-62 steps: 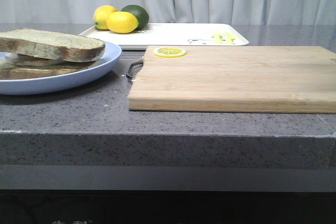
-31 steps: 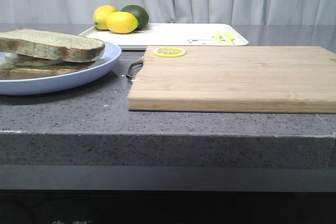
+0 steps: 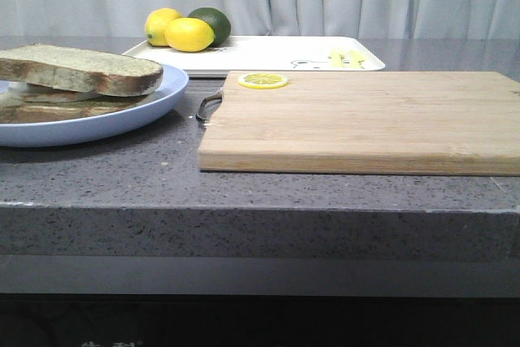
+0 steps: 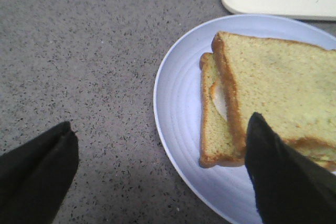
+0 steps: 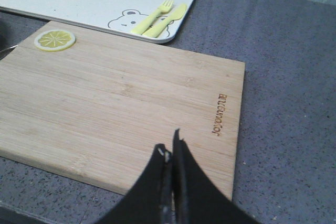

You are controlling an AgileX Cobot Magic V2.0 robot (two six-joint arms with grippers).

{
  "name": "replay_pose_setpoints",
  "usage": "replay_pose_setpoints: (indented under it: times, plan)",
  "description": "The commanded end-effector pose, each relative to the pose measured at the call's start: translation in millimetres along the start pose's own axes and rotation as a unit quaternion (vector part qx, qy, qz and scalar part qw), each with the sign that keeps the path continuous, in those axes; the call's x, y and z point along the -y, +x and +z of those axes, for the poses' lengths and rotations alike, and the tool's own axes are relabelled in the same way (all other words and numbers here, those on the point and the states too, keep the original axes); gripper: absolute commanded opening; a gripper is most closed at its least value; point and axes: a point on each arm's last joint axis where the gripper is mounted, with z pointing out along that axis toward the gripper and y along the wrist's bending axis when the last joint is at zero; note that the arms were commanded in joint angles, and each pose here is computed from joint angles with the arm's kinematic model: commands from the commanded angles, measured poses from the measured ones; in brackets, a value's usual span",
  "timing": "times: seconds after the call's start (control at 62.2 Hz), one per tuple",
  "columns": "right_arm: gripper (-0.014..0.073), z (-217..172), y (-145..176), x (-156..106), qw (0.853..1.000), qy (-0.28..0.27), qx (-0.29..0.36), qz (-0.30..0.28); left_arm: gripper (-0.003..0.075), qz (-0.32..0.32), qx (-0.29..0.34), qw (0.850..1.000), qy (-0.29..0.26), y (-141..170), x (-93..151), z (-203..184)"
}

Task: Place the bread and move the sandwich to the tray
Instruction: 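Release the bread and withdraw the right gripper over the cutting board, then grasp the rim of the blue plate with the left gripper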

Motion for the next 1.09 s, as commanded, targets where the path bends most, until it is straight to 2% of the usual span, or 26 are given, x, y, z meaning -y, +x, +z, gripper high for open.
replay_pose_setpoints:
  times: [0.0, 0.193, 0.418, 0.708, 0.885, 0.997, 1.078]
  plan:
    - [-0.011, -2.6, -14.4, 0.8, 0.999, 0.003, 0.047, 0.001, 0.0629, 0.008, 0.007, 1.0, 0.0, -24.6, 2.1, 11.7]
    - [-0.011, -2.6, -14.3, 0.8, 0.999, 0.003, 0.047, 0.001, 0.0629, 0.017, -0.022, 1.0, -0.007, -42.9, 0.8, 47.8]
    - [-0.011, -2.5, -13.7, 0.7, 0.999, 0.003, 0.043, 0.001, 0.0623, 0.011, -0.055, 0.998, -0.021, -48.5, -8.2, 75.2]
    - [-0.011, -2.6, -13.9, 0.7, 0.999, 0.003, 0.044, 0.001, 0.0507, 0.002, -0.101, 0.995, -0.018, -36.0, -8.4, 98.7]
    - [-0.011, -2.6, -13.9, 0.7, 0.999, 0.003, 0.044, 0.001, 0.047, 0.007, -0.121, 0.992, -0.012, -28.9, -3.3, 111.4]
    - [-0.011, -2.6, -13.9, 0.7, 0.999, 0.003, 0.044, 0.001, 0.0395, 0.007, -0.129, 0.992, -0.012, -26.5, -3.5, 115.0]
    - [-0.011, -2.6, -13.9, 0.7, 0.999, 0.003, 0.044, 0.001, 0.0265, 0.007, -0.129, 0.992, -0.012, -26.5, -3.5, 115.0]
